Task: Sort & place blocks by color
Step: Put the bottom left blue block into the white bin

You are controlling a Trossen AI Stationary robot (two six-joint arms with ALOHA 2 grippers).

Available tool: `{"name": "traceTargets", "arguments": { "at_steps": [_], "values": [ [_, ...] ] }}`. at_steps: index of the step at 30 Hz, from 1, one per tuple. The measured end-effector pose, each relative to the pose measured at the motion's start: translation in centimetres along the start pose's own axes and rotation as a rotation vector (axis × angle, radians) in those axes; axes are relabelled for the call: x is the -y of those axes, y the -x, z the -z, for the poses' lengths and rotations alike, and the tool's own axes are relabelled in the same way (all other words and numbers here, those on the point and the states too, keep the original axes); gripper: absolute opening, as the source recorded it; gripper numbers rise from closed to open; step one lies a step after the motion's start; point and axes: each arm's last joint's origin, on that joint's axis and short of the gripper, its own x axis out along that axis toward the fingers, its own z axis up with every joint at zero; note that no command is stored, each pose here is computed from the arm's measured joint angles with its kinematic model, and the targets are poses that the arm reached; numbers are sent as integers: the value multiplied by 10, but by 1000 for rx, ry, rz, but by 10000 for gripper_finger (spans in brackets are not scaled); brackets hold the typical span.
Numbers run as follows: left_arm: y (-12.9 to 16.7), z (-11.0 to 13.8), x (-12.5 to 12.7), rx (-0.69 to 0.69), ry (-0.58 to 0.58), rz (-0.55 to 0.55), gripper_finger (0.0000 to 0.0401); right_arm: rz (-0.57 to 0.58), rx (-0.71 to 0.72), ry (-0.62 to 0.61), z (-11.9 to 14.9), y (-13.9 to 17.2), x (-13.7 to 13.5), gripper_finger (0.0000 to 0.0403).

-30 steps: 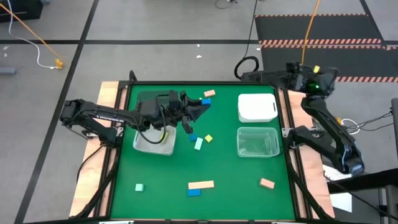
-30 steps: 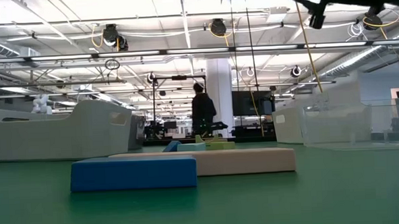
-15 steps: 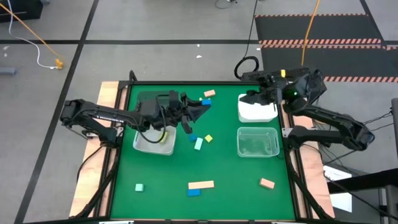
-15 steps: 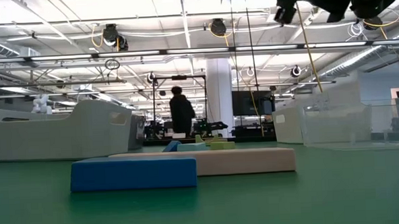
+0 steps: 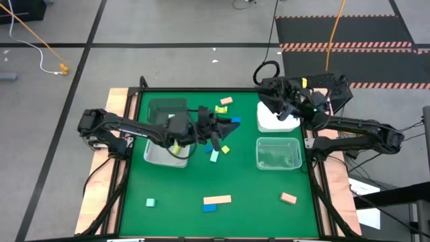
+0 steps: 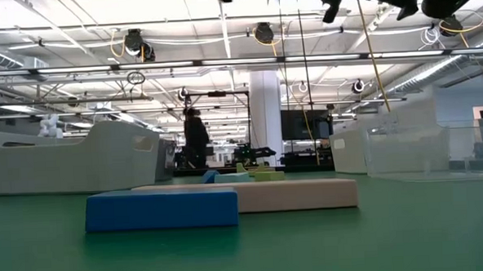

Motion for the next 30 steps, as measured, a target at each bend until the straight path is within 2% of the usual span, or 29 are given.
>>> {"name": "traceTargets", "arguments": {
  "at_steps": [2, 5, 8, 13, 20, 30],
  "values": [
    [-4, 1, 0, -8, -37, -17, 83, 27, 63, -75, 0, -1, -4, 238],
    [-13, -2, -2, 17, -77, -43, 83, 29, 98, -276, 0, -1, -6, 238],
    [-20, -6, -7, 29, -81, -79, 83, 16, 70, -340, 1, -2, -6, 238],
    [-25, -12, -11, -21, -96, -131, 83, -35, -88, -225, 14, -3, -11, 234],
    [-25, -9, -15, -92, -63, -175, 83, 34, -173, -84, 33, -4, -17, 219],
    [-24, -5, -17, -128, -37, -200, 83, 30, -242, -33, 49, -6, -22, 207]
  ]
}}
